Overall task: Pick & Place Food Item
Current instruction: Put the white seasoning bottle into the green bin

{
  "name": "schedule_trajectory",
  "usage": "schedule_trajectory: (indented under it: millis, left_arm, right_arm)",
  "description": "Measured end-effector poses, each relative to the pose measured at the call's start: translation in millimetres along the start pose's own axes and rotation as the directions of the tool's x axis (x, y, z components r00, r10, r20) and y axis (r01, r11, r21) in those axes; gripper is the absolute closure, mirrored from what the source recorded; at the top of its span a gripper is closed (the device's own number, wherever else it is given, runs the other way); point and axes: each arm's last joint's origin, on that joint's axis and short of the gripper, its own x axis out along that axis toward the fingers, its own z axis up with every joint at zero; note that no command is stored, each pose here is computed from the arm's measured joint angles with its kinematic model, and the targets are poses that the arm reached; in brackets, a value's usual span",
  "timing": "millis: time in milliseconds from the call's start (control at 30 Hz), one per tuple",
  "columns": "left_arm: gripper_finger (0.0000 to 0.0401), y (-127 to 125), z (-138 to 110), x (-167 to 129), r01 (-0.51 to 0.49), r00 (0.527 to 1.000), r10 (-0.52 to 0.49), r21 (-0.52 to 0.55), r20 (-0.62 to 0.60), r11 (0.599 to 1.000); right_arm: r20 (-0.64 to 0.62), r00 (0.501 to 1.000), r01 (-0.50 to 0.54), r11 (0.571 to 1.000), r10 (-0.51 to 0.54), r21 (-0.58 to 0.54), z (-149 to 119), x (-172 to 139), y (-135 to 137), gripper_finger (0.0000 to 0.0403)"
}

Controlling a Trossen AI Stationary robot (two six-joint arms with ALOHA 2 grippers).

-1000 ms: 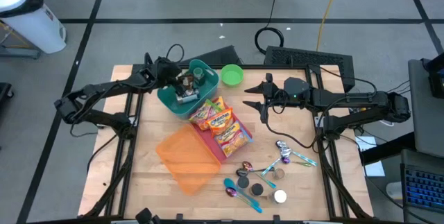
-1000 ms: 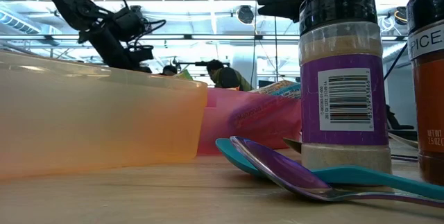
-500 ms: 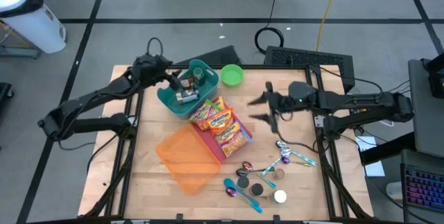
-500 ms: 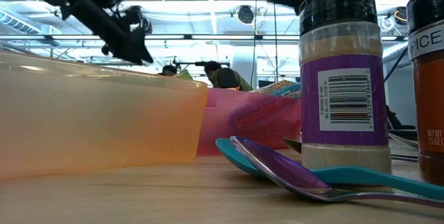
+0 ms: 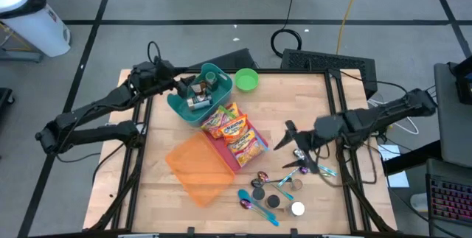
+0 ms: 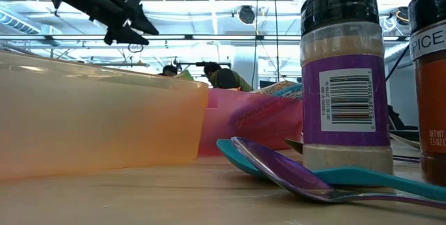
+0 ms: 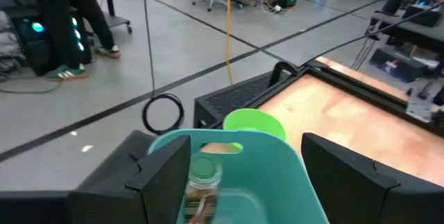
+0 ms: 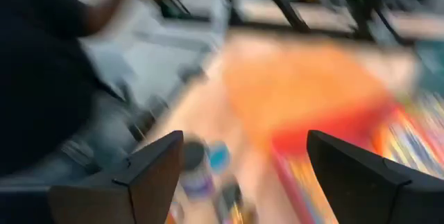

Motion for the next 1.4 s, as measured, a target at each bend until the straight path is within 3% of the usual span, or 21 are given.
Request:
schedule_trajectory:
  millis: [100, 200, 433, 533, 700, 833, 967, 1100, 1400]
  left_arm:
    - [0.0118, -3.8, -1.6, 1.3, 0.019, 1.0, -0.019, -0.031, -0.012, 0.999]
    - [0.0118, -7.1, -2.5, 2.4, 0.034, 0.999, -0.035, -0.029, -0.017, 0.999]
    - [0.0118, -9.6, -5.7, 2.6, 0.043, 0.998, -0.042, 0.024, -0.047, 0.999]
    - [0.0118, -9.7, -5.2, 2.6, 0.042, 0.998, -0.043, -0.012, -0.041, 0.999]
    - [0.0118, -9.6, -5.7, 2.6, 0.037, 0.998, -0.042, -0.1, -0.046, 0.994]
    - [0.0118, -9.6, -6.1, 2.5, 0.033, 0.998, -0.042, -0.169, -0.05, 0.985]
    - [0.0118, -9.6, -6.1, 2.5, 0.032, 0.998, -0.042, -0.195, -0.051, 0.98]
    - [0.0118, -9.6, -6.0, 2.6, 0.031, 0.998, -0.042, -0.205, -0.05, 0.978]
    - [0.0118, -9.7, -6.1, 2.5, 0.027, 0.998, -0.044, -0.294, -0.05, 0.956]
  right_arm:
    - [-0.211, 0.965, 0.173, 0.982, -0.154, 0.073, -13.9, -3.6, 20.0, 0.01]
    - [-0.353, 0.913, 0.278, 0.946, -0.205, 0.169, -33.0, -2.4, 39.6, 0.0106]
    - [-0.453, 0.89, 0.255, 0.89, -0.063, 0.377, -61.6, 15.9, 92.0, 0.0124]
    - [-0.499, 0.867, 0.251, 0.884, -0.023, 0.395, -73.6, 19.6, 112.4, 0.0129]
    - [-0.548, 0.834, 0.306, 0.878, -0.061, 0.369, -102.4, 20.6, 139.7, 0.0132]
    - [-0.51, 0.857, 0.304, 0.873, -0.076, 0.381, -134.3, 22.1, 156.4, 0.0129]
    - [-0.391, 0.915, 0.227, 0.931, -0.102, 0.286, -167.4, 27.4, 166.5, 0.0134]
    - [-0.322, 0.944, 0.159, 0.95, -0.067, 0.269, -191.3, 37.7, 167.0, 0.0137]
    - [-0.238, 0.97, 0.083, 0.988, -0.05, 0.133, -215.9, 63.8, 162.3, 0.0137]
